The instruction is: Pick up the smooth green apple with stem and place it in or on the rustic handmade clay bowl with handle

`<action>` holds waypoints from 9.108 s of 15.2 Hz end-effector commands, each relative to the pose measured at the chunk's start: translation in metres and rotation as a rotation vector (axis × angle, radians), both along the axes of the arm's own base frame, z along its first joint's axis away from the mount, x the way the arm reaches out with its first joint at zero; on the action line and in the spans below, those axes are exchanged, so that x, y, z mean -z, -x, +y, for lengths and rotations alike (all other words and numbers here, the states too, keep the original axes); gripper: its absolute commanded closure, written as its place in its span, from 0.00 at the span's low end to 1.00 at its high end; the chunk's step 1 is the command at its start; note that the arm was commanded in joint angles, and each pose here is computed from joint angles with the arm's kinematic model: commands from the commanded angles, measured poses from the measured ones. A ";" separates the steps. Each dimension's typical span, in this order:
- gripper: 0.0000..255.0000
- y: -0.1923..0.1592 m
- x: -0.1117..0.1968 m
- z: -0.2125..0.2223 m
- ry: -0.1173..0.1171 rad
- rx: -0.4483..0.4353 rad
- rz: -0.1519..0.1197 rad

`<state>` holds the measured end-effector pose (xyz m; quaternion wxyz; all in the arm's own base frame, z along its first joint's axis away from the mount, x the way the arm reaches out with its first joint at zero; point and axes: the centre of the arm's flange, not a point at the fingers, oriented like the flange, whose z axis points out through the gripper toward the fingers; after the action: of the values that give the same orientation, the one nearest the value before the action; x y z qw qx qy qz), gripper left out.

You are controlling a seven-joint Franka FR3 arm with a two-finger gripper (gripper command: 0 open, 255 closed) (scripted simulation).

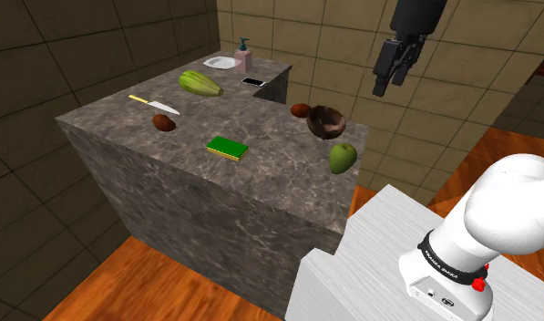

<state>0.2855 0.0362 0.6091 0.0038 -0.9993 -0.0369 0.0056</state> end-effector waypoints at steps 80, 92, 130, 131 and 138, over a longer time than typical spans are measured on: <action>1.00 -0.143 0.081 -0.064 0.103 0.447 0.178; 1.00 -0.268 0.057 -0.158 0.103 0.447 0.178; 0.00 -0.310 0.140 -0.188 0.103 0.447 0.178; 0.00 -0.313 0.127 -0.187 0.103 0.447 0.178; 0.00 -0.318 0.104 -0.186 0.103 0.447 0.178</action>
<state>0.6032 -0.1496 0.5049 -0.0430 -0.9771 0.1859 0.0944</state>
